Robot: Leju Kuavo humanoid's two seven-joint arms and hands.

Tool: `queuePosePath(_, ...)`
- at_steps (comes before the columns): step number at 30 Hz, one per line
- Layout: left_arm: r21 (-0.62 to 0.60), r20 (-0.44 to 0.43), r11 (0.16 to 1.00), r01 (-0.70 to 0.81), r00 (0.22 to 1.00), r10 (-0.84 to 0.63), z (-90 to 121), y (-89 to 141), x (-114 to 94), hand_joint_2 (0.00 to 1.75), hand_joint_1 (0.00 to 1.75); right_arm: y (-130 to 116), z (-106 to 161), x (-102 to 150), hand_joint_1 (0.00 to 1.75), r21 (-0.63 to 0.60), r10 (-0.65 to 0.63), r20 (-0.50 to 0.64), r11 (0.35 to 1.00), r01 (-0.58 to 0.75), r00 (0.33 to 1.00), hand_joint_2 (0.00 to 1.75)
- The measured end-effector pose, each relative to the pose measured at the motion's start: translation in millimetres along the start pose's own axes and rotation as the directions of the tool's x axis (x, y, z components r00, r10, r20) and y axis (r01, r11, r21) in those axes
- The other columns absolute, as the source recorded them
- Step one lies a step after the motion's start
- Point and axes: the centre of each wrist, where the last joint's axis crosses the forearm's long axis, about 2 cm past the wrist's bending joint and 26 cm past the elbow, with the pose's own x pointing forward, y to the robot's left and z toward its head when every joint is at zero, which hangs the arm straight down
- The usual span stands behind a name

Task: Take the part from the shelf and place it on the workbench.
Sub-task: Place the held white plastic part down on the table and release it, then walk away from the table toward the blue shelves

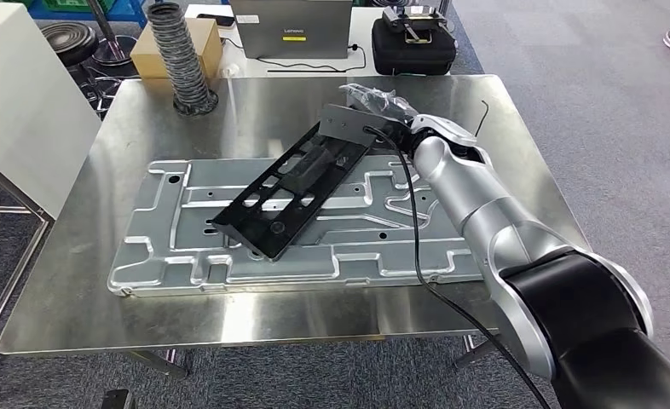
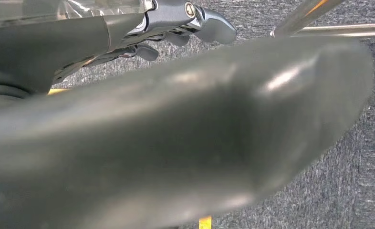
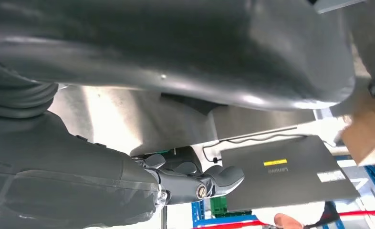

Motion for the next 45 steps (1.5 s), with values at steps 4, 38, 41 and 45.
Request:
queuePosePath(4,-0.004,-0.001,1.000,0.001,1.000,-0.001,1,-3,-1,0.00,0.00,-13,0,-1,0.00,-0.074,-0.045,0.026,0.996,0.046,0.999,0.00)
queuePosePath(38,0.009,-0.047,0.989,-0.149,0.988,0.149,24,-6,-37,0.00,0.00,65,304,-57,0.00,-0.988,0.134,0.152,0.056,0.146,0.979,0.00)
queuePosePath(41,0.016,-0.050,0.988,-0.154,0.987,0.155,27,-5,-41,0.00,0.00,86,343,-72,0.00,-0.994,0.065,0.060,0.091,0.054,0.996,0.00)
queuePosePath(45,0.021,-0.044,0.985,-0.169,0.984,0.170,29,-5,-43,0.00,0.00,102,391,-92,0.00,-0.986,0.013,-0.089,0.138,-0.090,0.996,0.00)
